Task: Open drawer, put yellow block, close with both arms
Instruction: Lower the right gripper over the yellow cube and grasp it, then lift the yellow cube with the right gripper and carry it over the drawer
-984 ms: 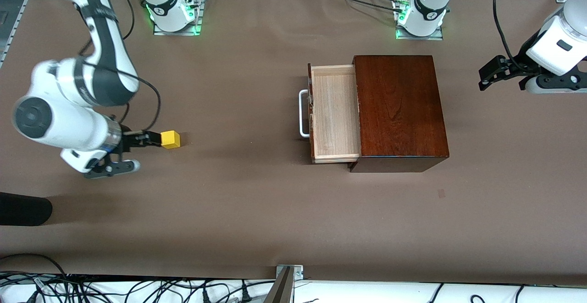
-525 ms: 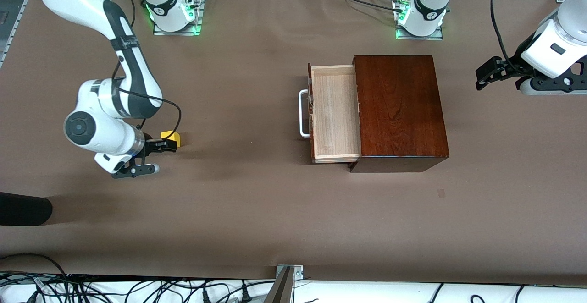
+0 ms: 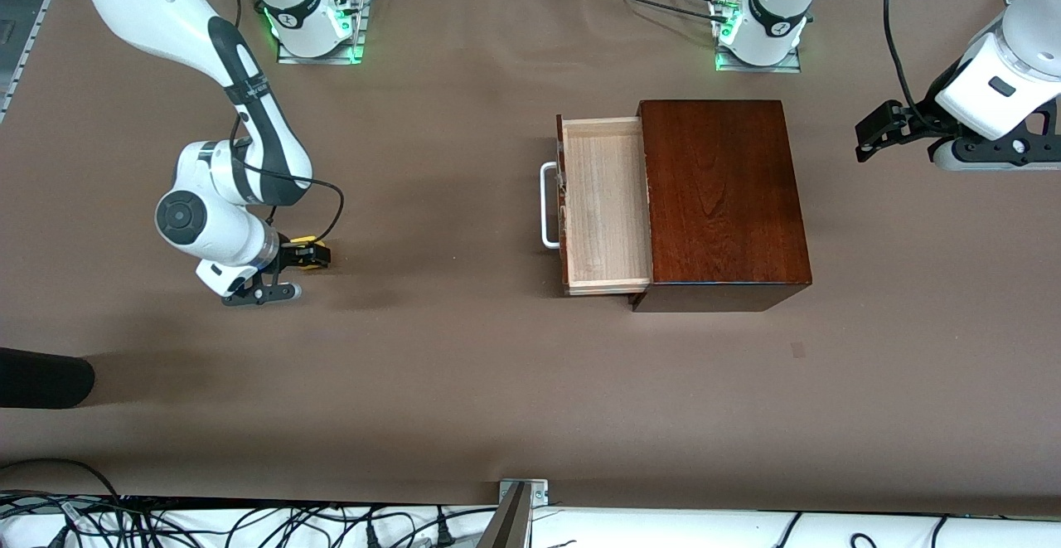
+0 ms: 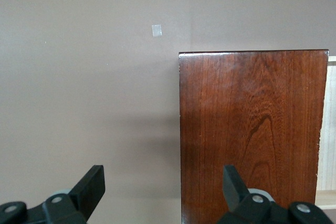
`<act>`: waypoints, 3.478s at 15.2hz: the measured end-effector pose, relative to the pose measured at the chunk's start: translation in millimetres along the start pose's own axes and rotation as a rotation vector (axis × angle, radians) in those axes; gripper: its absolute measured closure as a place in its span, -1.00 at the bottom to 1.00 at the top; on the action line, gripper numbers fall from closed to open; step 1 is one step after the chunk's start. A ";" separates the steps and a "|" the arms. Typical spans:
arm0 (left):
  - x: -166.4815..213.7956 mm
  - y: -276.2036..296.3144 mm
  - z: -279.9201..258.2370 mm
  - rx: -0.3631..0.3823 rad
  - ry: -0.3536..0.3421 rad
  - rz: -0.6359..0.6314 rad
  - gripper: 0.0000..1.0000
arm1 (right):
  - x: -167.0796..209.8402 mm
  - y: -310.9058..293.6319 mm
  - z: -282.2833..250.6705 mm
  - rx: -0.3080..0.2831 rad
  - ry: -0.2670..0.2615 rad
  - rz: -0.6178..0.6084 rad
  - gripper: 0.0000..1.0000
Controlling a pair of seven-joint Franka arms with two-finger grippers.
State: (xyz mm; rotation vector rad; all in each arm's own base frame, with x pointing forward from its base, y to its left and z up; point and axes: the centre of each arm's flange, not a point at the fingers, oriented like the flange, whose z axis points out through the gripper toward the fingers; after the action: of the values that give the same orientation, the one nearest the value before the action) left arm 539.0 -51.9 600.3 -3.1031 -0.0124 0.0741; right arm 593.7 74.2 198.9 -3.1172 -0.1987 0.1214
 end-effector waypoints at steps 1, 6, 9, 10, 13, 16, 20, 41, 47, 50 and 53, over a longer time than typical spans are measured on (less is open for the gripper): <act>0.0 0.6 -0.6 0.000 0.001 0.001 -1.00 | -4.9 0.6 6.2 -0.001 -0.005 0.001 -1.00; -0.6 6.7 -2.5 0.000 0.005 0.012 -1.00 | -13.8 1.3 15.3 -0.001 -0.024 0.003 -0.89; -1.0 8.2 -3.5 0.001 0.005 0.015 -1.00 | -15.8 1.3 17.2 -0.001 -0.029 0.003 -0.59; -1.1 8.2 -3.5 0.001 0.005 0.015 -1.00 | -15.9 1.0 17.3 -0.001 -0.029 0.003 -0.43; -1.3 8.1 -3.4 0.001 0.003 0.015 -1.00 | -14.3 0.0 14.1 0.000 -0.020 -0.014 -0.11; -1.3 8.1 -3.3 0.001 0.002 0.015 -1.00 | 0.6 -7.9 -16.7 0.008 -0.014 -0.066 -0.11; -1.3 8.1 -3.4 0.001 0.002 0.015 -1.00 | 36.8 -44.9 -113.8 0.032 -0.040 -0.142 -0.11; -1.2 8.0 -3.6 0.001 0.002 0.015 -1.00 | -107.9 -516.7 -250.1 -0.059 0.185 -1.259 -0.11; -1.5 7.7 -3.1 0.001 -0.003 0.014 -1.00 | -128.9 -567.1 -197.8 -0.097 0.144 -1.475 -0.11; -1.6 7.7 -3.0 0.002 -0.003 0.014 -1.00 | -131.5 -577.4 -175.3 -0.101 0.131 -1.547 -0.11; -1.7 7.7 -3.0 0.002 -0.004 0.014 -1.00 | -134.3 -582.6 -157.2 -0.103 0.106 -1.575 -0.11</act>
State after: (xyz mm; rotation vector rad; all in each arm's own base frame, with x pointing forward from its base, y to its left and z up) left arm 537.6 -59.7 603.1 -3.1017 0.0095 0.0800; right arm 399.7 633.2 377.8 -2.0824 -2.3781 -0.0905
